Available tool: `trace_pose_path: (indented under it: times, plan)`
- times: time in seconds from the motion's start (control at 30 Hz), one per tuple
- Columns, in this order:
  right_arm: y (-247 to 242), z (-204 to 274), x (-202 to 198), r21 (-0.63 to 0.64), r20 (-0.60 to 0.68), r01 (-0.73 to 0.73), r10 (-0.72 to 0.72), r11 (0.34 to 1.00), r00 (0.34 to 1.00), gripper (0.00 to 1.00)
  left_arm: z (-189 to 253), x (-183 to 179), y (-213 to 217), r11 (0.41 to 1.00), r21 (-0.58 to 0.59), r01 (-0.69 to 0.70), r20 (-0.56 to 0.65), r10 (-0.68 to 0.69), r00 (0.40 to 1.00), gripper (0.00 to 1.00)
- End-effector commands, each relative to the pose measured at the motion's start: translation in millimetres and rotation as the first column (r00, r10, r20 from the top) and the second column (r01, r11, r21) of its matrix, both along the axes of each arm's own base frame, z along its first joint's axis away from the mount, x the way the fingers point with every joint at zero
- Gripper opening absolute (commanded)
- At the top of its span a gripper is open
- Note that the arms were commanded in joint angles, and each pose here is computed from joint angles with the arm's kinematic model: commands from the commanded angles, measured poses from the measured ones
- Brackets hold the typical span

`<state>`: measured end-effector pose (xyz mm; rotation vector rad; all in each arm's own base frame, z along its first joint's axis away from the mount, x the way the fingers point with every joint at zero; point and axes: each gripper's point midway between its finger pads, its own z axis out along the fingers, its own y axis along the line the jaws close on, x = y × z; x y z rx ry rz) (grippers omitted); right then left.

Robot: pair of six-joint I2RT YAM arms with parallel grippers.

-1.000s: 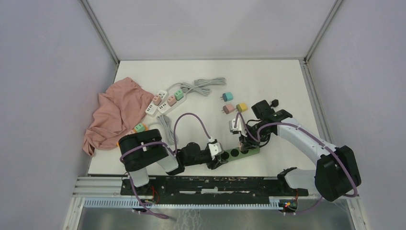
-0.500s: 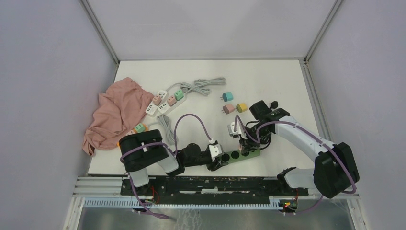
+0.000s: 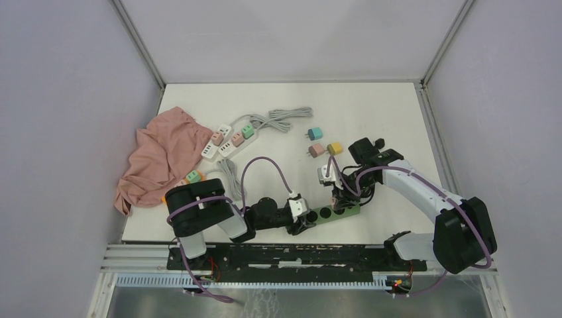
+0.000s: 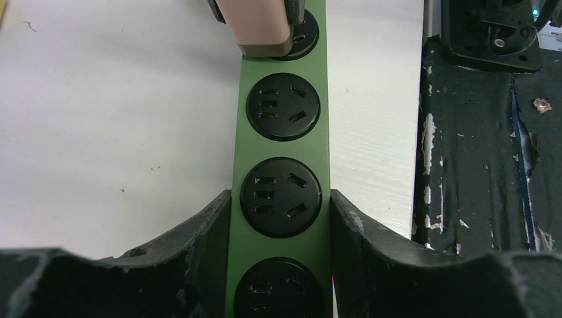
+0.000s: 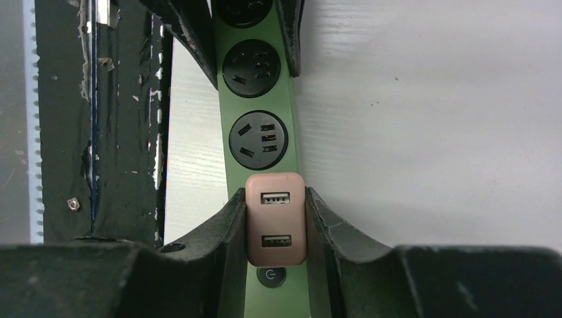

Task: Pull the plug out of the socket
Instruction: Remove the plug from the socket.

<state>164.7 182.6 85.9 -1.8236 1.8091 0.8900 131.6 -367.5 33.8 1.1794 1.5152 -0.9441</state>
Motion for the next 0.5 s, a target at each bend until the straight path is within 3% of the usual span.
trace_pose_path:
  times: [0.0,0.23,0.47]
  plan:
    - [34,48,-16,0.255,0.012,-0.132,0.134,0.958,0.991,0.00,-29,0,9,0.994,0.102,-0.033,-0.050,0.039,0.998,0.03]
    - [34,40,15,0.185,0.027,0.021,-0.027,0.983,0.999,0.00,-28,0,8,0.995,0.099,-0.032,-0.049,0.037,0.998,0.03]
    - [30,35,25,0.137,0.014,0.067,-0.070,0.988,0.997,0.00,-27,0,9,0.994,0.101,-0.033,-0.048,0.038,0.998,0.03]
